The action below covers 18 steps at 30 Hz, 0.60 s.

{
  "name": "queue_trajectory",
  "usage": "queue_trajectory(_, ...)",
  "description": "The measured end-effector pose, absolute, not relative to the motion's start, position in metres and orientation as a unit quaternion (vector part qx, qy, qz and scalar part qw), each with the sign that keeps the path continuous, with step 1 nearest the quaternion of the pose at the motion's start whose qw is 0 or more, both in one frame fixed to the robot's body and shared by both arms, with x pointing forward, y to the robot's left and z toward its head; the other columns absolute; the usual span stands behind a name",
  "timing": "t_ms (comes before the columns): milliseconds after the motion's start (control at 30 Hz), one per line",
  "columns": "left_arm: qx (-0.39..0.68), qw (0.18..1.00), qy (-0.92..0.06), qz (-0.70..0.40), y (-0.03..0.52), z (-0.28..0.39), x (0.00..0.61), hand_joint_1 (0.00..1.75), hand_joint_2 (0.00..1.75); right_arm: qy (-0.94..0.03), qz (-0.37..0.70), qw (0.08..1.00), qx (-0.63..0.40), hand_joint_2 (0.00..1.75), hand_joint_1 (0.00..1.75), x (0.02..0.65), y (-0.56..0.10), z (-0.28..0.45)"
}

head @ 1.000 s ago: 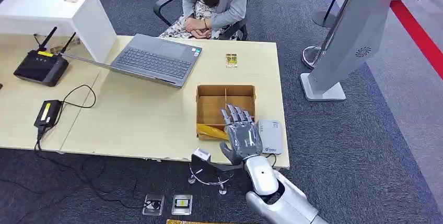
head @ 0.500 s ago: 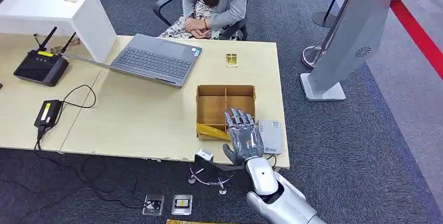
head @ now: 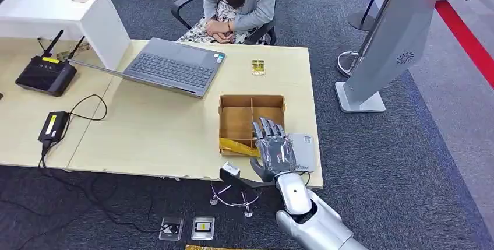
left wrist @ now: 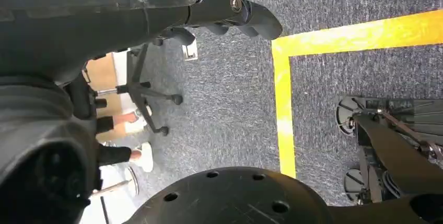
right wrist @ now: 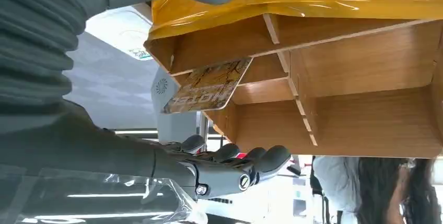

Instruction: Pass the card to the sensor for recognition and then transmit it.

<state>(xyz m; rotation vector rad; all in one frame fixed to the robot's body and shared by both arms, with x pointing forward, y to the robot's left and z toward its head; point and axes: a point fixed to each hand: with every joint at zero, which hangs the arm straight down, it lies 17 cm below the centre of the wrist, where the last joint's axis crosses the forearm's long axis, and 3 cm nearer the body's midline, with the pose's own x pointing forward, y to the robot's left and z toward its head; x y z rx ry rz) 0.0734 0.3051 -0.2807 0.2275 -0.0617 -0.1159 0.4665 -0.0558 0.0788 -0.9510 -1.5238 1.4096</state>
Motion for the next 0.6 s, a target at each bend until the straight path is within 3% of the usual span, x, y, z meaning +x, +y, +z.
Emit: queue_trajectory(600,0.113,0.991,-0.032,-0.063,0.305,-0.281,0.074,0.00,0.00,-0.588,0.553,0.433,-0.401,1.75,0.00,0.487,-0.078,0.079)
